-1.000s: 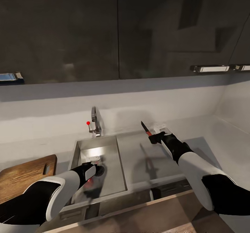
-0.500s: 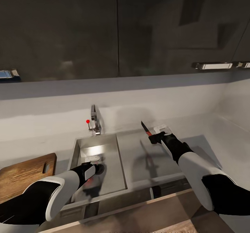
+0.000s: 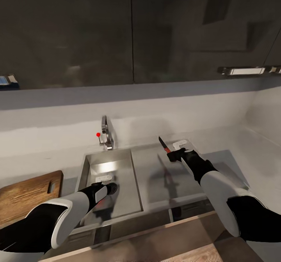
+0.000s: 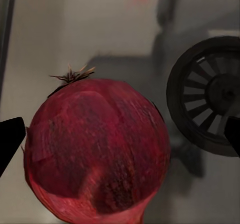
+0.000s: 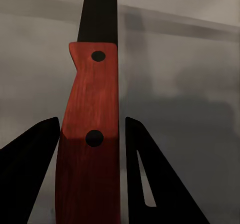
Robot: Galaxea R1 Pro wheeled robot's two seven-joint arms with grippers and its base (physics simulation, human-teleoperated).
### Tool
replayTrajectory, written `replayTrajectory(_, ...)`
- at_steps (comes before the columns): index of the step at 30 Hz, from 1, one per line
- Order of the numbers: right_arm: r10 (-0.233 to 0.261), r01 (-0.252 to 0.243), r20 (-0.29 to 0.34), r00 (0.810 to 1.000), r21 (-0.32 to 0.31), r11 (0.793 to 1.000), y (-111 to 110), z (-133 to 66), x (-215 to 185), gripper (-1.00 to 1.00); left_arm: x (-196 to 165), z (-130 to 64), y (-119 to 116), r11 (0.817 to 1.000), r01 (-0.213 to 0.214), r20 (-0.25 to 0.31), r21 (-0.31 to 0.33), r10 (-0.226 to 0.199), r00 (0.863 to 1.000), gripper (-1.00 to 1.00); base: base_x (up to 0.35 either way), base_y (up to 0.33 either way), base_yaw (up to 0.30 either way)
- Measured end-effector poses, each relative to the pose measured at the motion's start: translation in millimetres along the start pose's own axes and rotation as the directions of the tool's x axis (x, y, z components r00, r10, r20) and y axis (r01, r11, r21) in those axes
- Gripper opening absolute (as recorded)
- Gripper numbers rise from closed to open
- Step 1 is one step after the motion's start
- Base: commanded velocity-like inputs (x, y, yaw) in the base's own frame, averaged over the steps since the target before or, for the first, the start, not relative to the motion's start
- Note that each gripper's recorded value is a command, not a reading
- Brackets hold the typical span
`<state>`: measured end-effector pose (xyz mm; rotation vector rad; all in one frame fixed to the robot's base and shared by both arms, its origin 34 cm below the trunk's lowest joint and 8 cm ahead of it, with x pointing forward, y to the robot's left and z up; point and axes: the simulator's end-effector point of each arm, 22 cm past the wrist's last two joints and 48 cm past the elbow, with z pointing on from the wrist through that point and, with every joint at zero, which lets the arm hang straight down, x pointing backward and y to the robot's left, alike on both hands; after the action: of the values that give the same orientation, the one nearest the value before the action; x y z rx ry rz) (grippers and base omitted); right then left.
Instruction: In the kitchen, take the Vidalia onion out of the sink, dice it on the chopping board with the paring knife, put the diced onion into the bowl on the countertop, then place both the paring knife and the chopping board into the sink.
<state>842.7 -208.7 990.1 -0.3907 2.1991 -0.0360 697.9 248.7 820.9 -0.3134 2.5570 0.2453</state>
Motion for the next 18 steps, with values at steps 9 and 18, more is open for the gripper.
replayTrajectory(9,0.0,0.0,-0.002,1.0,0.0,1.0,0.2,1.1,1.5,-1.0,1.1,1.1,1.0,1.0,0.0,-0.002,-0.003,0.0,1.0,1.0,0.0,0.0,0.0)
replayTrajectory(18,0.0,0.0,-0.002,1.0,-0.001,1.0,0.8,1.1,1.4,-1.0,1.2,1.2,1.2,1.0,0.0,-0.002,-0.004,0.0,1.0,-1.0,0.0,0.0,0.0)
